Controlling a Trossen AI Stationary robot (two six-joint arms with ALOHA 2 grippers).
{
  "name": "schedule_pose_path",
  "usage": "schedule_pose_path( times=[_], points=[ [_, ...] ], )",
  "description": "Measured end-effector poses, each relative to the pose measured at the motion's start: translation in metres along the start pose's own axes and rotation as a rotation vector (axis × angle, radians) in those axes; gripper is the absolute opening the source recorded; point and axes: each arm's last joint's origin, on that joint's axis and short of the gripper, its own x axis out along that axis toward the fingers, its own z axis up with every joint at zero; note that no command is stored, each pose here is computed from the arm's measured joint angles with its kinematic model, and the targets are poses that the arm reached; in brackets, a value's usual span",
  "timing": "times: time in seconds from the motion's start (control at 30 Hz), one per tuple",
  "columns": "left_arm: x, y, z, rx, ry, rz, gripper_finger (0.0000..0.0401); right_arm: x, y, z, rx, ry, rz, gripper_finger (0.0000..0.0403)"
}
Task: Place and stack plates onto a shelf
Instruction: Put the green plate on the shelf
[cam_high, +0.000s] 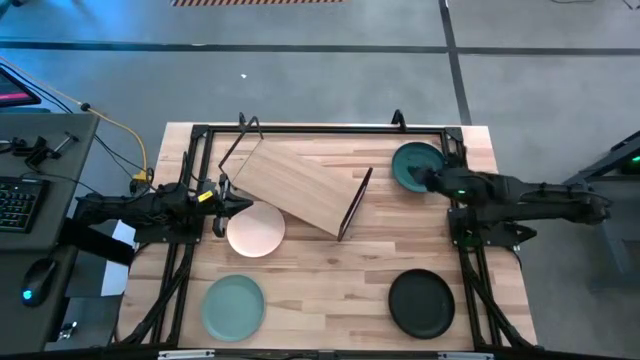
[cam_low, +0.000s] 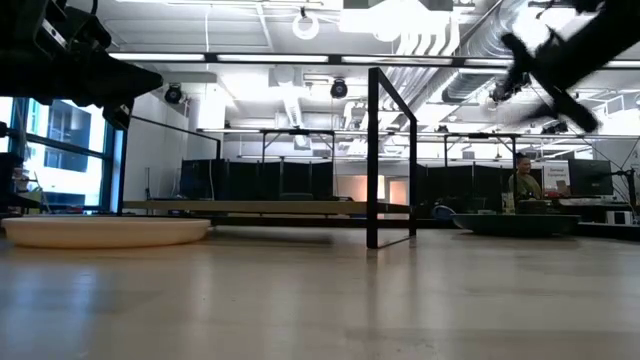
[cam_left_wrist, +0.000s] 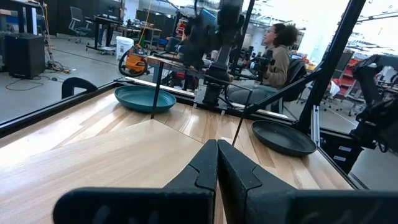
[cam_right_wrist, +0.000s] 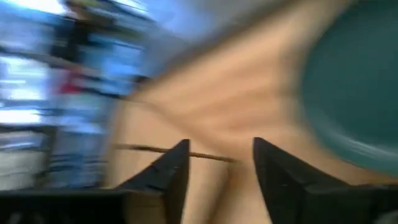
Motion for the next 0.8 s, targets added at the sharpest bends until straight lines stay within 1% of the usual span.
schedule_pose_path(
  times=[0.1, 0.17, 0.2, 0.23, 0.3, 0.4, 0.53, 0.7, 0.8],
  points=[
    [0.0, 0.0, 0.0, 0.0, 0.001, 0.0, 0.0, 0.005, -0.015, -0.001, 0.074, 0.086, -0.273, 0.0204],
    [0.0, 0.0, 0.0, 0.0, 0.0, 0.0, 0.0, 0.01, -0.026, -0.006, 0.123, 0.13, -0.405, 0.0219],
    [0.0, 0.0, 0.0, 0.0, 0.001, 0.0, 0.0, 0.013, -0.031, -0.008, 0.135, 0.145, -0.447, 0.0222],
    [0.0, 0.0, 0.0, 0.0, 0.001, 0.0, 0.0, 0.017, -0.032, -0.01, 0.138, 0.148, -0.458, 0.0224],
    [0.0, 0.0, 0.0, 0.0, 0.0, 0.0, 0.0, 0.023, -0.033, -0.013, 0.185, 0.131, -0.467, 0.0225],
    [0.0, 0.0, 0.0, 0.0, 0.0, 0.0, 0.0, 0.031, -0.042, -0.015, 0.238, 0.044, -0.513, 0.0222],
    [0.0, 0.0, 0.0, 0.0, 0.0, 0.0, 0.0, 0.041, -0.053, -0.02, 0.351, -0.06, -0.577, 0.0214],
    [0.0, 0.0, 0.0, 0.0, 0.001, 0.0, 0.0, 0.051, -0.064, -0.026, 0.487, -0.162, -0.595, 0.0209],
    [0.0, 0.0, 0.0, 0.0, 0.0, 0.0, 0.0, 0.055, -0.067, -0.028, 0.519, -0.19, -0.601, 0.0208]
  ],
)
